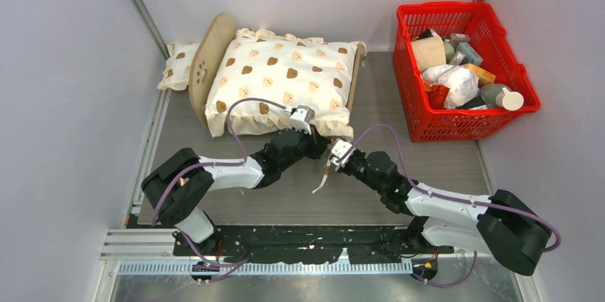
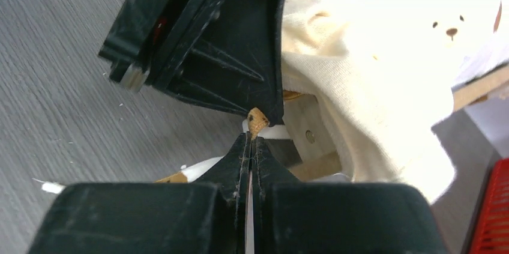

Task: Set up the pet bed

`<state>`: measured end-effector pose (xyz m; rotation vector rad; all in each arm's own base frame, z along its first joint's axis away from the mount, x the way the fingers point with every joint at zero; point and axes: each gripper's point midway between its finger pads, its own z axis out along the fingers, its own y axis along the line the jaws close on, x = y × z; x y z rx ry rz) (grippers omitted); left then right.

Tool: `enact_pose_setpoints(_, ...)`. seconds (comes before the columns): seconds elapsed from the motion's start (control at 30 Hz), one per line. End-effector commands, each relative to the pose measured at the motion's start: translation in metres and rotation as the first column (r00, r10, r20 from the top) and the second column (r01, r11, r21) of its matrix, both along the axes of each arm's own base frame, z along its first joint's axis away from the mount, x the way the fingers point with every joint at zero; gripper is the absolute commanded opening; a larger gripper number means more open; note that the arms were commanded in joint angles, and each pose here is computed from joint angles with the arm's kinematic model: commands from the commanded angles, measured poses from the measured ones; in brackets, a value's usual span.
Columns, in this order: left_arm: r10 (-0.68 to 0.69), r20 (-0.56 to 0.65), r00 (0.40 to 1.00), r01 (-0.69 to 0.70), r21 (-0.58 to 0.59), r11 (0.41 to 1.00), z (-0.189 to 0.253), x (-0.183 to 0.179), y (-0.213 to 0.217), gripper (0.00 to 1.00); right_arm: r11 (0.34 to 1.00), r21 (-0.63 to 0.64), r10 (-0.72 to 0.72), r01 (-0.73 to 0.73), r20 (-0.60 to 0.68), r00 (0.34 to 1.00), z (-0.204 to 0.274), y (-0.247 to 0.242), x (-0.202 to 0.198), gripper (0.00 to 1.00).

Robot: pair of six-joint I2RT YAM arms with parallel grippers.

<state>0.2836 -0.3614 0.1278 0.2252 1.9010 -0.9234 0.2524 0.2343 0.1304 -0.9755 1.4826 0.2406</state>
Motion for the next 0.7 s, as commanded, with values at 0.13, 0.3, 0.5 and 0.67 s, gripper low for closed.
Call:
enact_pose_setpoints(0.13, -0.059, -0.029, 0.998, 0.056, -0.097, 0.994, 0.019, 0.001, 0.004, 0.0, 0.979, -0.046, 0.202, -0.199, 0.348, 0.915, 0.035, 0.018, 0.004, 0.05)
enact_pose_setpoints(0.3, -0.073, -0.037, 0.997, 0.07, -0.075, 0.995, 0.013, 0.0, 0.004, 0.0, 0.962, -0.055, 0.272, -0.267, 0.119, 0.955, 0.023, 0.029, -0.018, 0.38)
enact_pose_setpoints(0.5, -0.107, -0.066, 0.992, 0.103, -0.068, 0.992, -0.003, -0.004, -0.001, 0.0, 0.979, 0.189, 0.129, -0.082, -0.255, 0.958, 0.014, 0.01, -0.044, 0.56)
enact_pose_setpoints(0.67, -0.115, -0.076, 0.991, 0.112, -0.038, 0.993, -0.017, -0.005, -0.001, 0.0, 0.819, 0.358, -0.15, 0.448, -0.62, 0.77, 0.007, -0.018, -0.033, 0.53)
